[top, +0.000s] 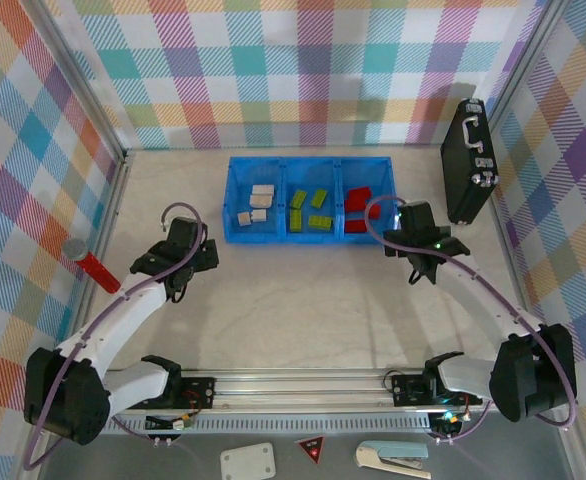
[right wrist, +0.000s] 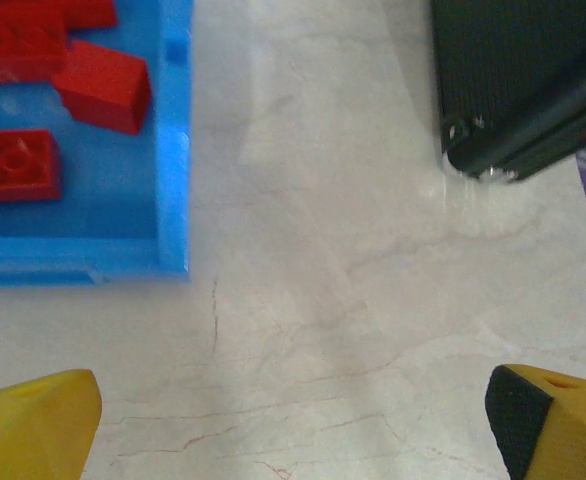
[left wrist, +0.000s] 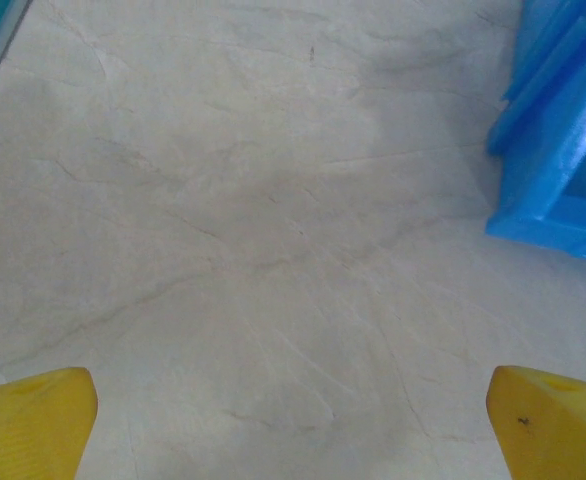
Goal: Sort the legos into containers by color
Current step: Reset both arms
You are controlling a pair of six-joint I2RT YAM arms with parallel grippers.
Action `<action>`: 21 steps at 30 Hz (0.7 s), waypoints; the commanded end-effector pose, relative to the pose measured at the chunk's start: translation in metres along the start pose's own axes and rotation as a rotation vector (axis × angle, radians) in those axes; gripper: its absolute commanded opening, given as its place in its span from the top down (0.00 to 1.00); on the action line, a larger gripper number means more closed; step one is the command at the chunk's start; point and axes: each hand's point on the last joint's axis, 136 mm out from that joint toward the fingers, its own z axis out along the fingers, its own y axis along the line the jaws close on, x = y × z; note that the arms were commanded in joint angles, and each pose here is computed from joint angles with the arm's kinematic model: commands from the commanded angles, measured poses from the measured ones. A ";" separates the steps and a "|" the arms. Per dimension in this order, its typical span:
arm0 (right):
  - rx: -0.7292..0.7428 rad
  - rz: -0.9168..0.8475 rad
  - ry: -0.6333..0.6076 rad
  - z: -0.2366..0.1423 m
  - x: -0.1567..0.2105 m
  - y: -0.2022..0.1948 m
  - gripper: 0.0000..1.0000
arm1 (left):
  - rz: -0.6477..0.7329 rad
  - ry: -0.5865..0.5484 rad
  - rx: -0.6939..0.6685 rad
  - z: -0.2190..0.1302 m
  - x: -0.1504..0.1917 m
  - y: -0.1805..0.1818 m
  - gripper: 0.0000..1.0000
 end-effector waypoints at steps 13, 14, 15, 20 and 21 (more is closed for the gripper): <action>0.051 0.136 -0.237 0.052 0.017 -0.016 0.01 | 0.078 -0.259 -0.034 0.047 -0.024 -0.002 0.00; 0.040 0.147 -0.265 0.051 0.013 -0.016 0.01 | 0.073 -0.269 -0.014 0.050 -0.024 -0.005 0.00; 0.024 0.157 -0.288 0.052 0.009 -0.017 0.01 | 0.070 -0.281 0.003 0.053 -0.025 -0.008 0.00; -0.024 0.214 -0.358 0.058 -0.005 -0.023 0.01 | 0.052 -0.332 0.067 0.066 -0.028 -0.015 0.00; -0.033 0.235 -0.372 0.059 -0.008 -0.026 0.01 | 0.044 -0.342 0.082 0.069 -0.028 -0.015 0.00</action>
